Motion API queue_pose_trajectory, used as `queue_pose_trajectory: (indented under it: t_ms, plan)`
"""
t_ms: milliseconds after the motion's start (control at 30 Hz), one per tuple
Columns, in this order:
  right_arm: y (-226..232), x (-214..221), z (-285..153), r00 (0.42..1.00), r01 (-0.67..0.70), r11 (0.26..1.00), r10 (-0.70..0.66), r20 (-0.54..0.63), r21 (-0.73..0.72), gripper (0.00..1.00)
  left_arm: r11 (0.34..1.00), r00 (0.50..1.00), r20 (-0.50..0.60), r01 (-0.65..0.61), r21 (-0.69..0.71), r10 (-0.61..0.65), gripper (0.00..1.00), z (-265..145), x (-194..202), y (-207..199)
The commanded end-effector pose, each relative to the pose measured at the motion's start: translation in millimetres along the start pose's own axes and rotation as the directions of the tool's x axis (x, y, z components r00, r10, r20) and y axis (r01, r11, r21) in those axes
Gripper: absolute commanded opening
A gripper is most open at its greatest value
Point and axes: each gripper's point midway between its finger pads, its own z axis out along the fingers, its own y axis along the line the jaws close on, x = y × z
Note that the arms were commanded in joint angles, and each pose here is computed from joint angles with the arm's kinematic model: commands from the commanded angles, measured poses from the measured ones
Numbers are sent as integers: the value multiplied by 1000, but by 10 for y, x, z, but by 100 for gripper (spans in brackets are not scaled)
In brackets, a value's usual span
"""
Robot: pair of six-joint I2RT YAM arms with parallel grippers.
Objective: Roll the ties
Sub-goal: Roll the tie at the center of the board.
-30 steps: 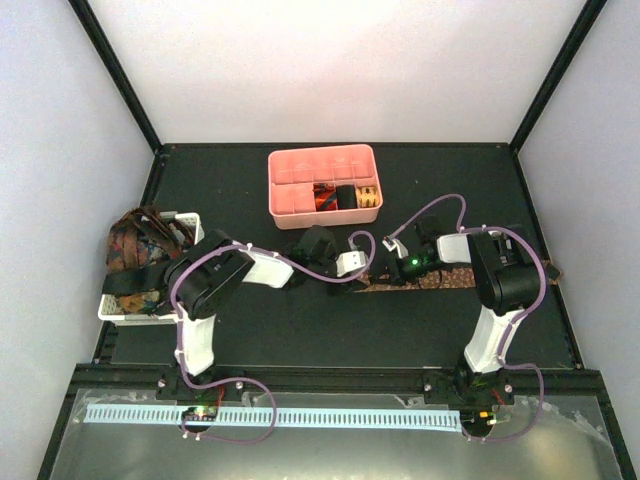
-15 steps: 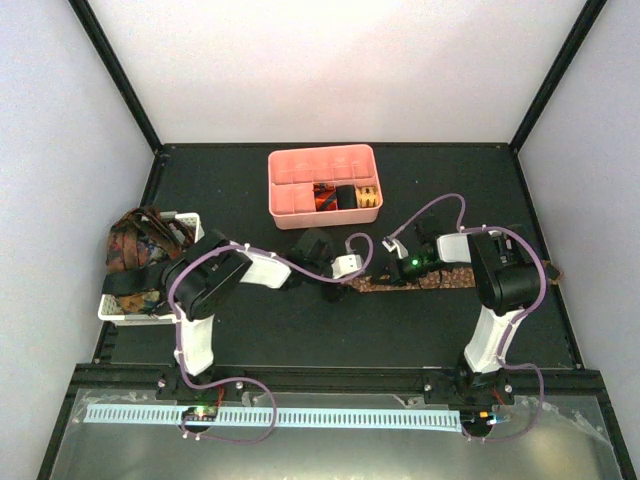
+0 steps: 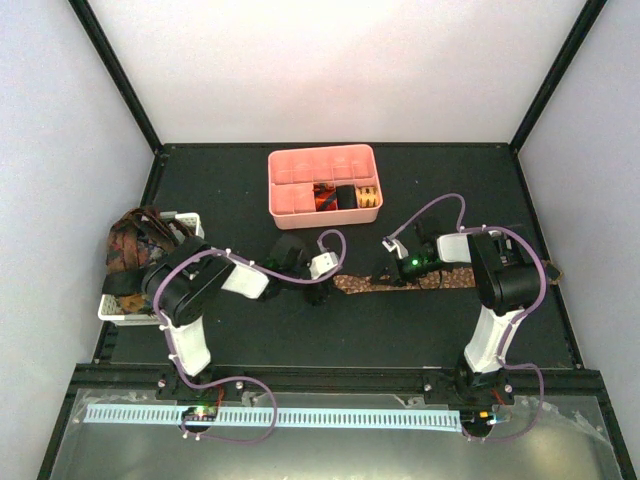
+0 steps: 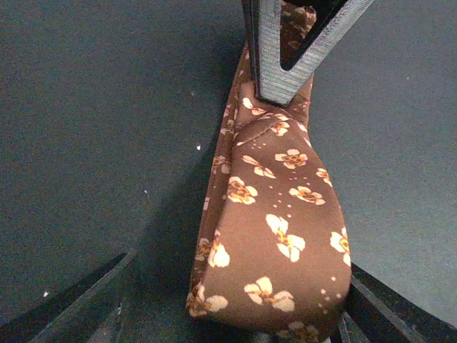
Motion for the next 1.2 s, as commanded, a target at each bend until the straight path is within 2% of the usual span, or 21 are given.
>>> queue_pose_trajectory:
  t_ms: [0,167,300,400,467,633,733,1000,1167]
  plan:
    - [-79,-19,8,1000,2,999,-2,-1,37,2,999,995,97,-18,52,13,70,-94,-216,-93]
    - [-81,-16,14,1000,0,999,0,-3,34,2,997,992,123,-32,73,23,68,-83,-256,-106]
    - [-79,-16,17,1000,-1,1000,1,-5,31,2,994,988,155,-46,100,30,78,-49,-309,-132]
    - [-80,-13,19,1000,-3,1000,3,-7,30,2,995,989,143,-59,75,47,79,4,-279,-63]
    - [-80,-15,20,1000,-4,1000,4,-7,30,2,997,991,123,-59,50,52,75,45,-246,10]
    - [-97,-6,26,1000,-8,999,8,-12,34,2,996,992,110,-69,59,62,55,52,-226,11]
    - [-106,0,35,1000,-14,999,15,-16,35,2,992,985,150,-102,75,90,47,-29,-291,-78]
    - [-108,1,43,1000,-15,999,15,-17,29,2,978,963,229,-171,122,140,43,-63,-561,-213]
    - [-99,2,41,1000,-15,1000,16,-17,24,2,968,965,196,-206,147,175,41,113,-682,-264]
